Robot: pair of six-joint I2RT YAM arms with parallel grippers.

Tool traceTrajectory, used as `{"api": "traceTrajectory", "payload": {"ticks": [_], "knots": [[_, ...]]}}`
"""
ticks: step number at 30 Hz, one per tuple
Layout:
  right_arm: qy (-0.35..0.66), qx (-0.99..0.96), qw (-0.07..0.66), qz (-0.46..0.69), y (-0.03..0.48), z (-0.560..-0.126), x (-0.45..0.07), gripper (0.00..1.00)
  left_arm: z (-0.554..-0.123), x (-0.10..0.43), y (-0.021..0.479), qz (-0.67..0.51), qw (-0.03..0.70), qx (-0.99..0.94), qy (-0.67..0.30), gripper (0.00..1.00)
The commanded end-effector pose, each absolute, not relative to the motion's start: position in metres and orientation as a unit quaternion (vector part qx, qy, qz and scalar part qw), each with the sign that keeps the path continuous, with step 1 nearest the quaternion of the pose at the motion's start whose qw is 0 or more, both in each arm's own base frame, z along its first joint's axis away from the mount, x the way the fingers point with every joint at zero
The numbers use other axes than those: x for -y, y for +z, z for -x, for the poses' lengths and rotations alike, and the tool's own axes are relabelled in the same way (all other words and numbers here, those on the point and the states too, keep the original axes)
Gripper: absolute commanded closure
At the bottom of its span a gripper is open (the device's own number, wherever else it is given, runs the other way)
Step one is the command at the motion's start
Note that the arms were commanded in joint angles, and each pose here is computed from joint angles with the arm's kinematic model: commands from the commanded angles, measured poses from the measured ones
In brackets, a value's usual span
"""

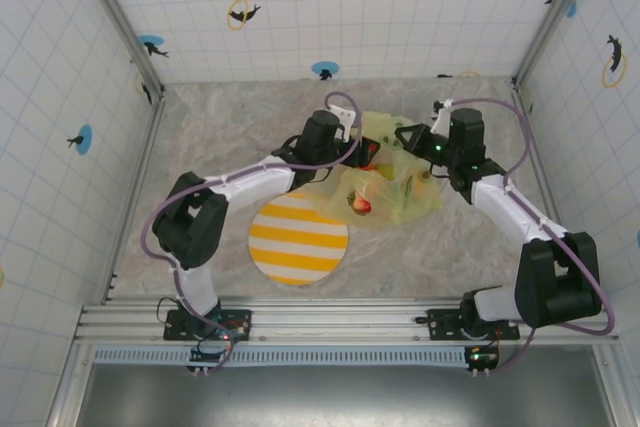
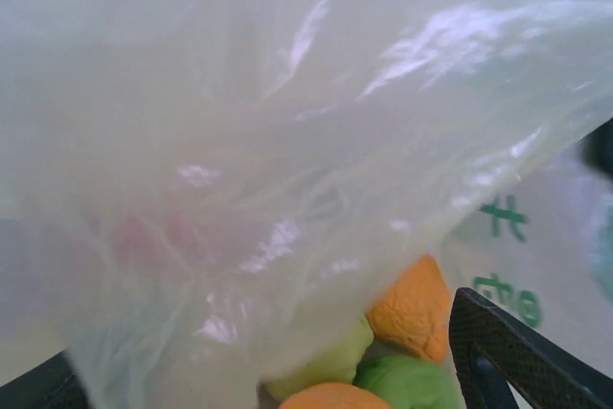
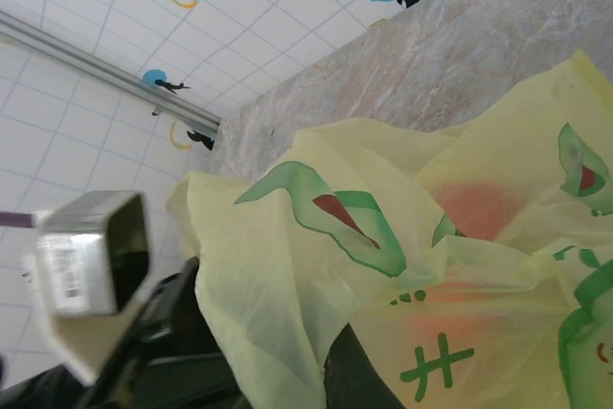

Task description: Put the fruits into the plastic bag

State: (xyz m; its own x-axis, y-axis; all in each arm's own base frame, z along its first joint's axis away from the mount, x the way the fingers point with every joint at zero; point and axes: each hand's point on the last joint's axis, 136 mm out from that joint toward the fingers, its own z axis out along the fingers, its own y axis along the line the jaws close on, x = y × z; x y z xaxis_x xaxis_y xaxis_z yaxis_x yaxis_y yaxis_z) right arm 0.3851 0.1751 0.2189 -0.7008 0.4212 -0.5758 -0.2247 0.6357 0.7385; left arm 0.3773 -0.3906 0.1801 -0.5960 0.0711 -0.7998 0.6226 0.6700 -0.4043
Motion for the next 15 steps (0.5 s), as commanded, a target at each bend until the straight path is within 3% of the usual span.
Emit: {"api": "traceTrajectory", "payload": {"ticks": [1,15], "knots": [[0.416,-0.822,0.386,-0.054,0.211,-0.383,-0.172,0.94,-0.376,0.376,0.207,-0.212,0.436,-0.808,-0.336,0.22],[0.417,-0.822,0.384,-0.057,0.209,-0.384,-0.17,0.94,-0.373,0.323,0.239,-0.185,0.489,-0.799,-0.298,0.21]]}}
